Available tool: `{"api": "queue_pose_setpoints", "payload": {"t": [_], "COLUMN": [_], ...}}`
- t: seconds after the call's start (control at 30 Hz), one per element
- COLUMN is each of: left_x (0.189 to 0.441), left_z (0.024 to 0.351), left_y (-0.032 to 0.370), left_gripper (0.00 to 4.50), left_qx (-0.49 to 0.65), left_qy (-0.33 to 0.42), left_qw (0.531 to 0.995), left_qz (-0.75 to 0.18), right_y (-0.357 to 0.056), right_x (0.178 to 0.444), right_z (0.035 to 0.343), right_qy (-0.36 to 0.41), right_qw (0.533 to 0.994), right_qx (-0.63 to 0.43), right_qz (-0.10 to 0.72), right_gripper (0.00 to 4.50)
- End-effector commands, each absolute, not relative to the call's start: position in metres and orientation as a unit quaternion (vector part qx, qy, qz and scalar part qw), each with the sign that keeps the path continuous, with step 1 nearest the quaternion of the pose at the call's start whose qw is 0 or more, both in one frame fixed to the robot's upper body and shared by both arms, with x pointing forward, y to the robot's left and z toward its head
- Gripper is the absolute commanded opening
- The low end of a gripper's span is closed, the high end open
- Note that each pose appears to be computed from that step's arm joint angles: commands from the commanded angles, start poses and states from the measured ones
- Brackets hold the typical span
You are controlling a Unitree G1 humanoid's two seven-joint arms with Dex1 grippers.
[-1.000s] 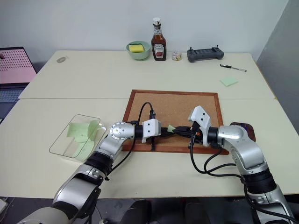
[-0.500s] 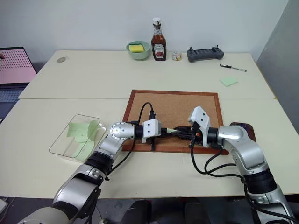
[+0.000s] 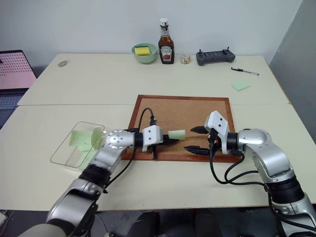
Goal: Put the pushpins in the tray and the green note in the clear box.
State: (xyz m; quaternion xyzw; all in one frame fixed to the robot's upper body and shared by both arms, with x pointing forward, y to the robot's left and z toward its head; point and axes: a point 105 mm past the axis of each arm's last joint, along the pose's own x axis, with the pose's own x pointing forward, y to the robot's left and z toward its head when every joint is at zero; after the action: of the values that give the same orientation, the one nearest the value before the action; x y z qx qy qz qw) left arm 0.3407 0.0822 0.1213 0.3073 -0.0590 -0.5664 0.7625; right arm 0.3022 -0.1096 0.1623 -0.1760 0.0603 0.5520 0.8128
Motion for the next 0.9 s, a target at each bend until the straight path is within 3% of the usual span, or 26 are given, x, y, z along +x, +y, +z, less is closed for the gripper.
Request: {"api": "queue_pose_setpoints", "payload": {"t": [0.03,0.23,0.43,0.63,0.9], "left_x": [0.335,0.315,0.278,0.256,0.25], "left_z": [0.167,0.217,0.222,0.197,0.169], "left_y": [0.103,0.188,0.256,0.301,0.306], "left_gripper": [0.0,0.0,0.0,0.0,0.0], "left_qx": [0.306,0.322,0.349,0.344,0.312], "left_qy": [-0.093,-0.022,0.101,0.201,0.24], "left_qw": [0.792,0.873,0.899,0.905,0.912], "left_qz": [-0.52,-0.365,-0.243,-0.148,-0.119], "right_y": [-0.104,-0.077,-0.059,-0.042,-0.033], "right_x": [0.3,0.292,0.286,0.279,0.275], "right_z": [0.185,0.202,0.205,0.198,0.186], "right_qy": [0.006,-0.054,-0.086,-0.088,-0.085], "right_qw": [0.804,0.775,0.737,0.68,0.648], "right_qx": [-0.193,-0.171,-0.171,-0.202,-0.227], "right_qz": [0.563,0.606,0.648,0.699,0.722], "right_gripper": [4.25,4.25,4.25,4.25,4.25]}}
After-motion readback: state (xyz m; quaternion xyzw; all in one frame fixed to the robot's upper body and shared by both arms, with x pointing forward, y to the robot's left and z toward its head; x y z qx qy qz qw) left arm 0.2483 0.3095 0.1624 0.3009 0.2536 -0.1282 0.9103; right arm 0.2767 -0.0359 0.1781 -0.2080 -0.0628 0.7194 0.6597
